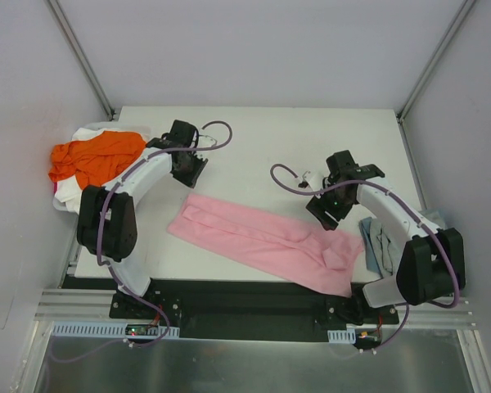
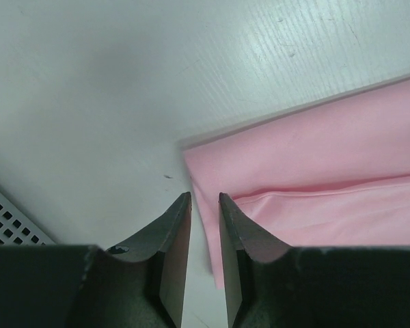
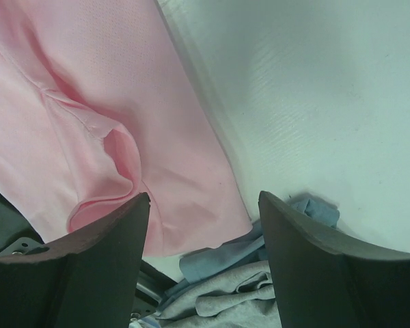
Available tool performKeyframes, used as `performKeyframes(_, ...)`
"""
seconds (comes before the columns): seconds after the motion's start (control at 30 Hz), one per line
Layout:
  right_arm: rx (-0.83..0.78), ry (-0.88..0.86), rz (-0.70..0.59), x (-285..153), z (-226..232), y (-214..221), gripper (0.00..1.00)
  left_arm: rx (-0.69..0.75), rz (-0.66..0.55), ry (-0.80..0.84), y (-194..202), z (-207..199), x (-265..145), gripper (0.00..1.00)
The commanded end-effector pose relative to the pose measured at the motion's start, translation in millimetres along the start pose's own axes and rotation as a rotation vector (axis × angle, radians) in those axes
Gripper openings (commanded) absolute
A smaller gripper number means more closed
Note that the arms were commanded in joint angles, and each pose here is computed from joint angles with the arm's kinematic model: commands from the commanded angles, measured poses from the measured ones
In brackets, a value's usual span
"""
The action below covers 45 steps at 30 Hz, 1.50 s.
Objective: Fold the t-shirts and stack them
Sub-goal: Fold the tshirt
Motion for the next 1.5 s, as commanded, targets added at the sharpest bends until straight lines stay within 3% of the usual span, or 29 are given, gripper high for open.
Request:
performKeyframes(0.0, 0.034, 0.000, 0.007, -2, 0, 1, 0.67, 0.016, 0.021, 0.030, 0, -5, 4, 0.24)
performKeyframes(0.07, 0.032, 0.000, 0.026, 0, 0, 5, 0.66, 0.014, 0.034, 0.033, 3, -6, 7, 0.27)
performKeyframes(1.23, 0.000, -0.167, 0.217, 54, 37, 43, 0.65, 0.055, 0.159, 0.025, 33, -16, 35, 0.29)
performKeyframes(1.37, -0.002, -0.186, 0.239, 62, 35, 44, 0.78, 0.063, 0.166, 0.013, 33, -15, 36, 0.33)
performKeyframes(1.47, -0.009, -0.169, 0.240, 68, 29, 40, 0.80, 0.067, 0.163, -0.002, 32, -13, 35, 0.33)
Point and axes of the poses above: each gripper's point midway between its finger pads, its own x axis out along the fingers, its own z axis along the line the jaws close on, y = z × x, the point moved 4 cm from there along -x, back along the fingers, and after that the axes turned 8 degrees about -x, right-handed, at the moved point
